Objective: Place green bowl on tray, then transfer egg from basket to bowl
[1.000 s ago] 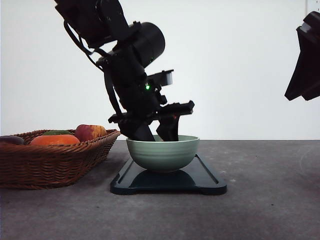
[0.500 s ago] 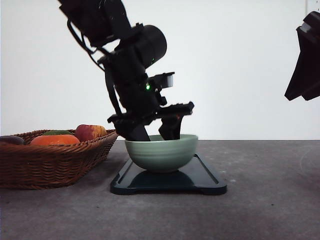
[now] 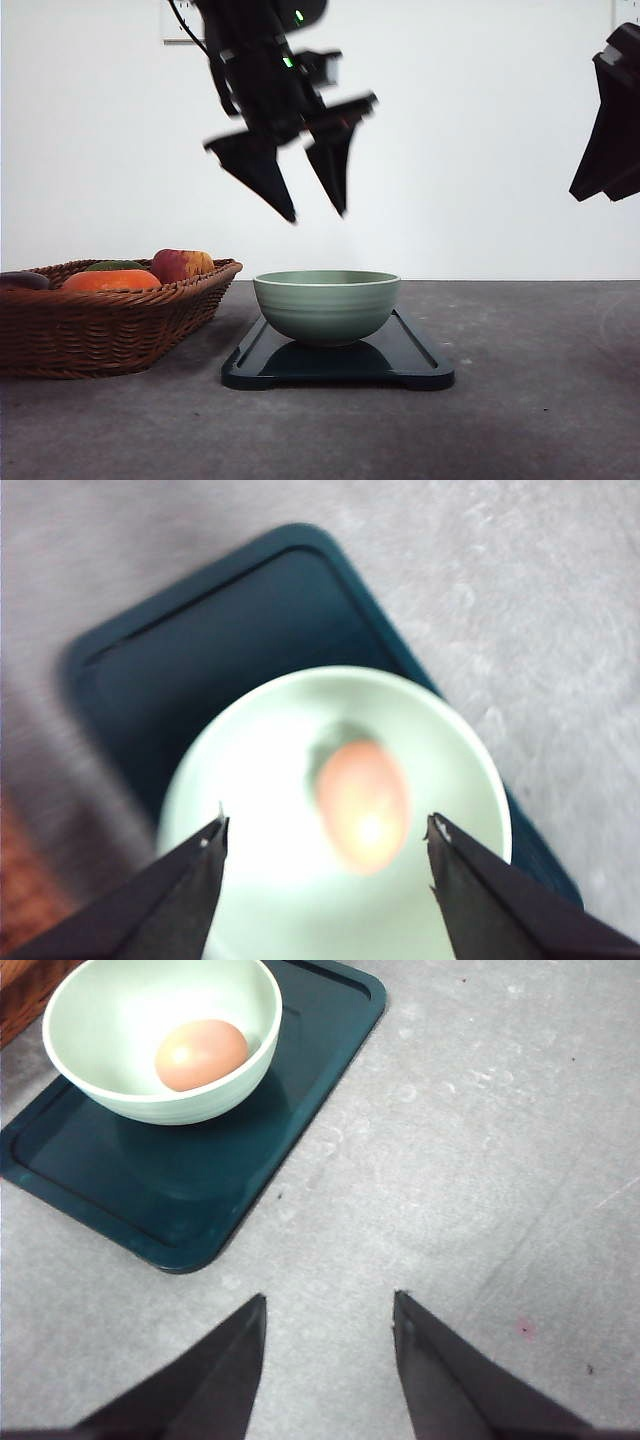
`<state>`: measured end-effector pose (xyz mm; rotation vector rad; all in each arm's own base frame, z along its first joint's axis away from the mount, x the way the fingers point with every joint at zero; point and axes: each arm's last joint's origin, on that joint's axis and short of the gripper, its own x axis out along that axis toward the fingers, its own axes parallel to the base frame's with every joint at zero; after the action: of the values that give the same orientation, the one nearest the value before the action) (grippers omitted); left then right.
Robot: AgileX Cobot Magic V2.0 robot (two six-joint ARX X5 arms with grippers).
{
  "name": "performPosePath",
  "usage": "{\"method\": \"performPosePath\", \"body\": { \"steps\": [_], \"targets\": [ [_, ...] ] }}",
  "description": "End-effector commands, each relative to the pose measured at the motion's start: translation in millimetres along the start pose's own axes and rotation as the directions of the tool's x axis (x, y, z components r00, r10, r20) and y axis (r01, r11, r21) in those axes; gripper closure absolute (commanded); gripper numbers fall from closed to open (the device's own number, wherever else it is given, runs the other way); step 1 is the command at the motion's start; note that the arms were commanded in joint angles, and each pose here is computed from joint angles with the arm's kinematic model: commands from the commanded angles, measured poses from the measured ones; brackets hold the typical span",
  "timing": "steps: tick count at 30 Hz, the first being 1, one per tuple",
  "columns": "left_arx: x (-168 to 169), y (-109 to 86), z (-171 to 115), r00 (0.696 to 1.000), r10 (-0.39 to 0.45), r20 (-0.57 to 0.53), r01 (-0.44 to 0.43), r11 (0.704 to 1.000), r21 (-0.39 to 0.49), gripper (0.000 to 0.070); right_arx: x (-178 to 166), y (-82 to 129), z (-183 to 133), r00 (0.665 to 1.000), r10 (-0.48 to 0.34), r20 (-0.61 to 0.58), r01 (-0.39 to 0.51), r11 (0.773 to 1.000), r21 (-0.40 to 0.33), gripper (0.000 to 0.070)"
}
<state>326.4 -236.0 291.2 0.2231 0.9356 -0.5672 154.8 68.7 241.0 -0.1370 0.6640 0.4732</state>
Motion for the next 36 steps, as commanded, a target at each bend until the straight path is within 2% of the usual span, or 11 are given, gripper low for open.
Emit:
{"method": "performPosePath", "body": {
  "steps": [1, 9, 18, 27, 36],
  "targets": [
    [-12, 1.8, 3, 0.999, 0.002, 0.033, -0.003, 1.0, 0.029, 0.0313, 0, 1, 2, 1.0, 0.003, 0.003, -0.003, 1.0, -0.008, 0.0452],
    [-52, 24.1, -28, 0.997, 0.001, 0.083, -0.002, 1.0, 0.008, 0.0313, 0, 1, 2, 1.0, 0.003, 0.003, -0.003, 1.0, -0.008, 0.0452],
    [-83, 45.6, -101, 0.977, 0.048, 0.205, -0.039, 0.998, -0.05, 0.0314, 0, 1, 2, 1.0, 0.003, 0.003, -0.003, 1.0, -0.008, 0.0452],
    [-107, 58.9, -180, 0.955, 0.13, 0.266, -0.1, 0.987, -0.125, 0.0314, 0, 1, 2, 1.0, 0.003, 0.003, -0.003, 1.0, -0.009, 0.0452],
    [-115, 62.4, -222, 0.942, 0.185, 0.279, -0.133, 0.972, -0.194, 0.0314, 0, 1, 2, 1.0, 0.003, 0.003, -0.003, 1.0, -0.008, 0.0452]
  ]
}}
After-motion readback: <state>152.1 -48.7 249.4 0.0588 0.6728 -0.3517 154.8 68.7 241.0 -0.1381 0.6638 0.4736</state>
